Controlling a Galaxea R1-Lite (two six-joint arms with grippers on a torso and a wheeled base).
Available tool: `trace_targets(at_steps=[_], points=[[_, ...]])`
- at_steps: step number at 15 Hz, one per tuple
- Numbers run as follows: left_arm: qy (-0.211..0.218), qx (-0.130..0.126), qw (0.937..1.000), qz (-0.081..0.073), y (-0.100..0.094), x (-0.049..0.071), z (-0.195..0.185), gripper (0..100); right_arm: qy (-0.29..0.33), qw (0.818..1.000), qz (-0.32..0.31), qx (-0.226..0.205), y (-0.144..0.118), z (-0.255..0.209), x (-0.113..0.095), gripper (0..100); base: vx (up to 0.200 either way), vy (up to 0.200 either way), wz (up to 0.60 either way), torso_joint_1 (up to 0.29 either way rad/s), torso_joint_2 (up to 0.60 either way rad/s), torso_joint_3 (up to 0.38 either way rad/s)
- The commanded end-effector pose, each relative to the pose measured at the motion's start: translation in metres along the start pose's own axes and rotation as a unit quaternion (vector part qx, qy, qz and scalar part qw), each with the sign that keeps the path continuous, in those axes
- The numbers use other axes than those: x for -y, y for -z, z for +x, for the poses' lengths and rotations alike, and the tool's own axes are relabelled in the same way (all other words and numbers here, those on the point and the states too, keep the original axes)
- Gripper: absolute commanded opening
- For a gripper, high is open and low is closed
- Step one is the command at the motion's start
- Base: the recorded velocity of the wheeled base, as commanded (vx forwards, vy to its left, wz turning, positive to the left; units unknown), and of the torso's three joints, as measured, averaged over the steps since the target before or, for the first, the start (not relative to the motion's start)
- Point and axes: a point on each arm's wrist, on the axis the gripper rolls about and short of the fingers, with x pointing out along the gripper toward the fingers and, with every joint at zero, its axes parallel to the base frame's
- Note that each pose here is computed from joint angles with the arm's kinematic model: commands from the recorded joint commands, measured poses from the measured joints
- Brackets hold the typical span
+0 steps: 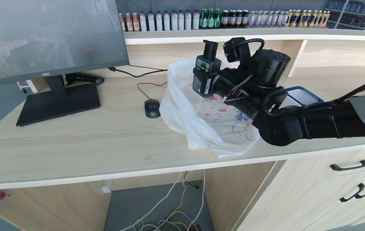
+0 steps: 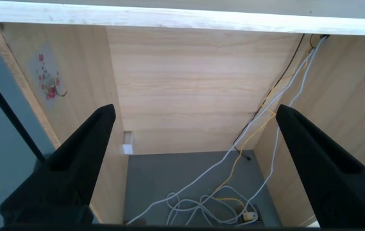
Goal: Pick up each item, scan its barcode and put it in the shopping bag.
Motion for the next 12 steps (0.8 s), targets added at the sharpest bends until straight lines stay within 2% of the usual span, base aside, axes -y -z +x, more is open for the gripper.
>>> trace_targets(at_steps=[1, 12], points=[[0.000, 0.001, 1.0000, 0.000, 0.000, 0.000, 0.000, 100, -0.002, 1.000, 0.000, -0.013, 0.012, 0.003, -0.002, 0, 0.000, 0.000, 0.00, 0.000, 0.00, 0.000], [0.000, 0.001, 1.0000, 0.000, 0.000, 0.000, 0.000, 100, -0.025, 0.999, 0.003, -0.045, 0.045, 0.011, -0.003, 0, 0.000, 0.000, 0.00, 0.000, 0.00, 0.000]])
